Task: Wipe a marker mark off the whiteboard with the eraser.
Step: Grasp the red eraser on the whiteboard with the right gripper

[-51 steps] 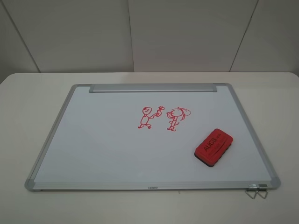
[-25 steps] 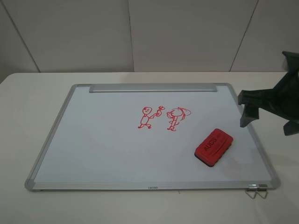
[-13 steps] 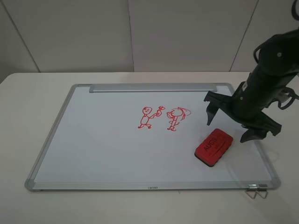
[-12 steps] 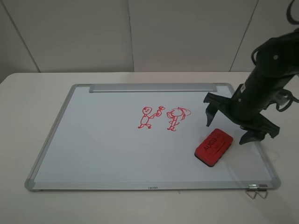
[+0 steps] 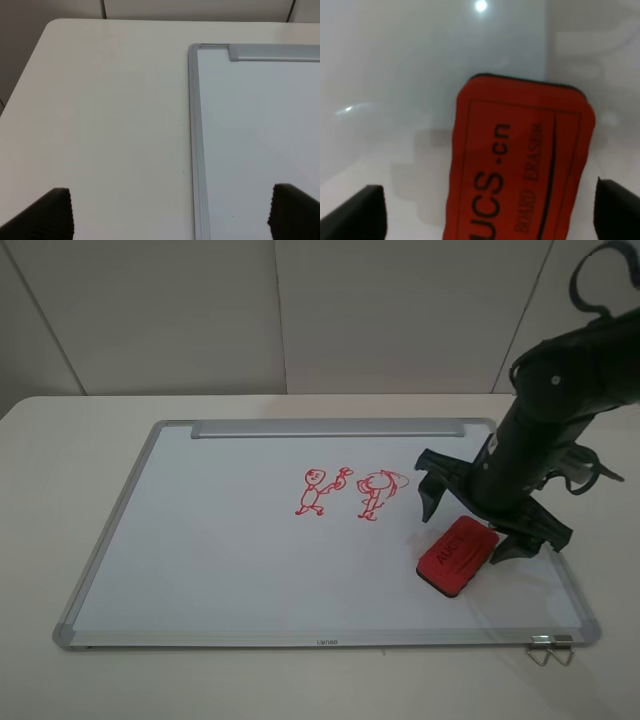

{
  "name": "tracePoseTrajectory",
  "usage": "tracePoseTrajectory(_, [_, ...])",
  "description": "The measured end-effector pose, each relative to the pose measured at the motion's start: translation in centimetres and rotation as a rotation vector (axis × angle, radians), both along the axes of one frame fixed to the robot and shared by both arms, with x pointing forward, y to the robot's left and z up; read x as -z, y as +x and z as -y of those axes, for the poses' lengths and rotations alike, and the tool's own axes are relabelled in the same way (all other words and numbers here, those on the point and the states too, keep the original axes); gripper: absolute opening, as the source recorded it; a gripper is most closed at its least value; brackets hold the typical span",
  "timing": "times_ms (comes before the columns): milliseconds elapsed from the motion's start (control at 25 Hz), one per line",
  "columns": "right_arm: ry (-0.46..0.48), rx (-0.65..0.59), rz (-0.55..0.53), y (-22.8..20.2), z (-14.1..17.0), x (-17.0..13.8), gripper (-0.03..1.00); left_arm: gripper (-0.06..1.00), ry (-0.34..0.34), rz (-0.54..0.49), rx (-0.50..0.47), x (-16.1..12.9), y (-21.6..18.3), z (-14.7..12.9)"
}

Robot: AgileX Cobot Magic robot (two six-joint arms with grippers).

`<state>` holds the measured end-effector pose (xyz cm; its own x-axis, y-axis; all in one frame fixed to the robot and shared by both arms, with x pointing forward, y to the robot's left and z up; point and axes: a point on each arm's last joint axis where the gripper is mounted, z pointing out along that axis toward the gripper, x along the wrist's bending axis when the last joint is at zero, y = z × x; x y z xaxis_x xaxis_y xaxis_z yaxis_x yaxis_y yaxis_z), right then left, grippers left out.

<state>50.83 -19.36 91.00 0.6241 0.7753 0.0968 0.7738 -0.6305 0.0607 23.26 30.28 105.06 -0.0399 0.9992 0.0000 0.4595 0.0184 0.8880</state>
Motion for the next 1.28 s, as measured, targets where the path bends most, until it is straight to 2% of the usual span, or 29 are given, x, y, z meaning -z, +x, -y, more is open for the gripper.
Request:
tracePoseTrajectory(880, [-0.034, -0.009, -0.056, 0.0, 0.0, 1.6, 0.73, 0.78, 0.001, 0.000, -0.001, 0.0, 0.0, 0.0])
tracePoseTrajectory(1160, [-0.032, -0.009, -0.049, 0.0, 0.0, 1.7, 0.62, 0.78, 0.001, 0.000, -0.001, 0.0, 0.0, 0.0])
tracePoseTrajectory(1280, [-0.033, -0.010, -0.051, 0.1, 0.0, 1.9, 0.52, 0.78, 0.001, 0.000, -0.001, 0.0, 0.0, 0.0])
